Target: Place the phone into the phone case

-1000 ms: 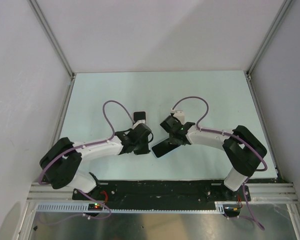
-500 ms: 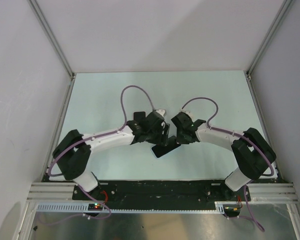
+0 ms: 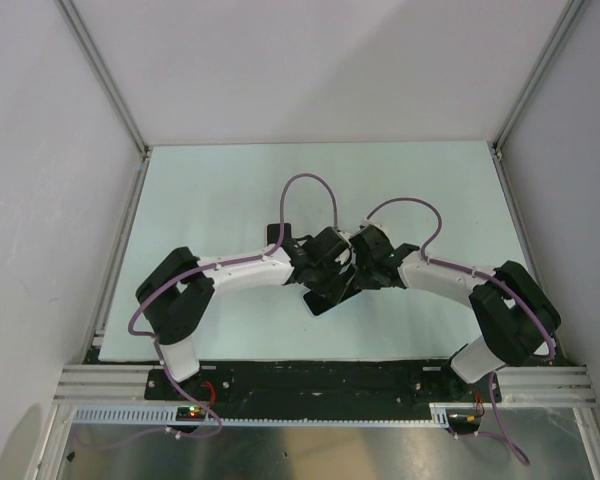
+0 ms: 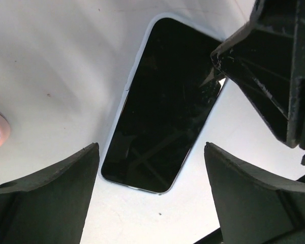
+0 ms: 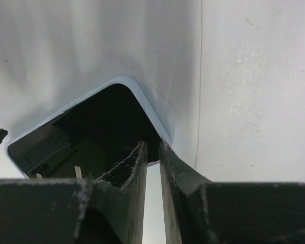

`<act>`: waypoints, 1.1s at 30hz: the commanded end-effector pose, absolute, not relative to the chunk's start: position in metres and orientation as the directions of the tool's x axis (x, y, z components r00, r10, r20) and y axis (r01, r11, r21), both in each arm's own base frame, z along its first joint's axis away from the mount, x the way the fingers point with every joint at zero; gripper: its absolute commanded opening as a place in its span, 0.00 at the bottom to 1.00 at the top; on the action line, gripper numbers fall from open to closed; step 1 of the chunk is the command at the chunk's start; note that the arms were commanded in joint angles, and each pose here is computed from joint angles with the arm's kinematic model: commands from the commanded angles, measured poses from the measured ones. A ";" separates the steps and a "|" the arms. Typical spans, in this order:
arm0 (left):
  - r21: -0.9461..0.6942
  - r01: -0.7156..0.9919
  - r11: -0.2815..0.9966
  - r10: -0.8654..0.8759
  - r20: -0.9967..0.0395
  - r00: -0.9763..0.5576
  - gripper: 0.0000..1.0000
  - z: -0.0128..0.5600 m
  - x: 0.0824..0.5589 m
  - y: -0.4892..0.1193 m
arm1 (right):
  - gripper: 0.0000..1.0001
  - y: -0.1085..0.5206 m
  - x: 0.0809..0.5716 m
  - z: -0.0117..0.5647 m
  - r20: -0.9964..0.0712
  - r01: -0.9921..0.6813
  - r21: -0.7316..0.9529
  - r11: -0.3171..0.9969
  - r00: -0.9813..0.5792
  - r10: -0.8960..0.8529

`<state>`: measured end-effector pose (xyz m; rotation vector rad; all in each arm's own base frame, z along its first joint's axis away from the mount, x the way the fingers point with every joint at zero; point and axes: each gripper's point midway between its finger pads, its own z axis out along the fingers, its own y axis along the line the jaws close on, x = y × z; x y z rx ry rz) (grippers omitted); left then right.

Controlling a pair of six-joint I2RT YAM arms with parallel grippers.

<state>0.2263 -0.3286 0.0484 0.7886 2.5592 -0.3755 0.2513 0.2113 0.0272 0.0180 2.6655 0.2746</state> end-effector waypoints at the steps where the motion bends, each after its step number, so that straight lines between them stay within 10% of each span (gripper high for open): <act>1: -0.067 0.675 0.734 0.558 -0.506 -0.657 0.89 0.059 0.232 -0.332 | 0.21 0.189 0.210 -0.018 -0.282 -0.037 0.118 0.992 -0.959 -0.002; 33: -0.143 0.738 0.659 0.562 -0.558 -0.610 0.94 0.052 0.236 -0.363 | 0.28 0.178 0.241 0.040 -0.344 0.066 0.437 0.897 -0.909 0.234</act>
